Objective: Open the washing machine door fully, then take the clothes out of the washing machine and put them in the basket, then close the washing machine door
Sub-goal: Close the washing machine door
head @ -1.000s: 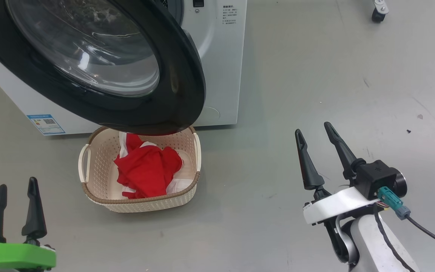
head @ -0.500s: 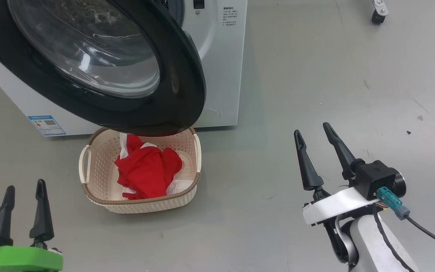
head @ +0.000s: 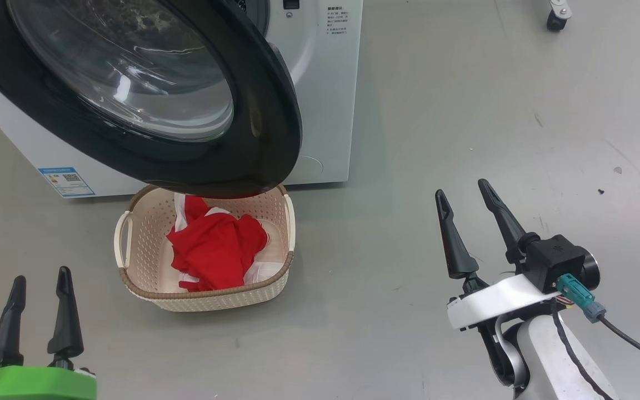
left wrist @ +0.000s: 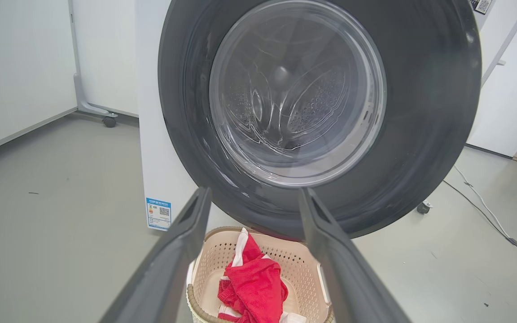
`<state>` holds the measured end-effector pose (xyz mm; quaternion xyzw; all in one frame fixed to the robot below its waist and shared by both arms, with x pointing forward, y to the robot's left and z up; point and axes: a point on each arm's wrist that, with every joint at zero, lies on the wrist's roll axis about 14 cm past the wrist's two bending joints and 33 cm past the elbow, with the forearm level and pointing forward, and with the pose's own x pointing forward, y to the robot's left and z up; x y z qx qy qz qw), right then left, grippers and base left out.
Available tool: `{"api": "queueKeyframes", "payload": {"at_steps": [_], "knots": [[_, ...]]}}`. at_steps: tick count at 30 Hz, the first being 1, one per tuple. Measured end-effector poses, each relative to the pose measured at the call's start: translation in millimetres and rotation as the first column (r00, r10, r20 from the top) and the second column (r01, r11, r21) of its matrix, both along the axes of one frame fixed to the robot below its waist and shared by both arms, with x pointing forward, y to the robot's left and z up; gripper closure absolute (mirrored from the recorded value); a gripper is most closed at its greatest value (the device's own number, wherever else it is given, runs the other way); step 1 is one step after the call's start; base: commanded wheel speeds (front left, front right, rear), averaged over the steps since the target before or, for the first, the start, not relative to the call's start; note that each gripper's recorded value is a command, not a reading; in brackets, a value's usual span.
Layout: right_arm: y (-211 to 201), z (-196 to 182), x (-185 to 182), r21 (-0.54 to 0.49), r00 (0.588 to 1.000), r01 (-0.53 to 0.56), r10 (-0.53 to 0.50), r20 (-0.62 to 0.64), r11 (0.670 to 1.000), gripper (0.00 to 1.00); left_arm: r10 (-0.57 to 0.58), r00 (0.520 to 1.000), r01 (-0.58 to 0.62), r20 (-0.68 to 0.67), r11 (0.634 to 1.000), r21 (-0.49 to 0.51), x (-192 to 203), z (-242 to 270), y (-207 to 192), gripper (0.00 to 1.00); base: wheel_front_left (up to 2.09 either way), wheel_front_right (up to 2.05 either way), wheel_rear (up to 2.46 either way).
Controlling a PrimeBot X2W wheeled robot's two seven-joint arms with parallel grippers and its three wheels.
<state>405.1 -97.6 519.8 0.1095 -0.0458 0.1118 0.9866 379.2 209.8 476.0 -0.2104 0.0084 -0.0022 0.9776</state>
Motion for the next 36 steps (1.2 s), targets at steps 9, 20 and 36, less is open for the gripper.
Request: {"api": "queueKeyframes", "payload": {"at_steps": [9, 20, 36], "knots": [[-0.2, -1.0, 0.5, -0.001, 1.0, 0.001, -0.001, -0.002, 1.0, 0.0, 0.004, 1.0, -0.004, 0.003, 1.0, -0.001, 0.1, -0.4, -1.1, 0.0, 0.0, 0.0, 0.0], [-0.1, -0.1, 0.6, 0.0, 1.0, 0.0, 0.0, 0.0, 1.0, 0.0, 0.002, 1.0, -0.002, 0.008, 1.0, 0.015, 0.2, 0.0, -0.7, 0.0, 0.0, 0.0, 0.0], [0.8, -1.3, 0.7, 0.002, 1.0, -0.002, 0.002, -0.003, 1.0, 0.0, 0.01, 1.0, -0.01, 0.003, 1.0, 0.011, 0.1, -2.5, -0.1, 0.0, 0.0, 0.0, 0.0]]}}
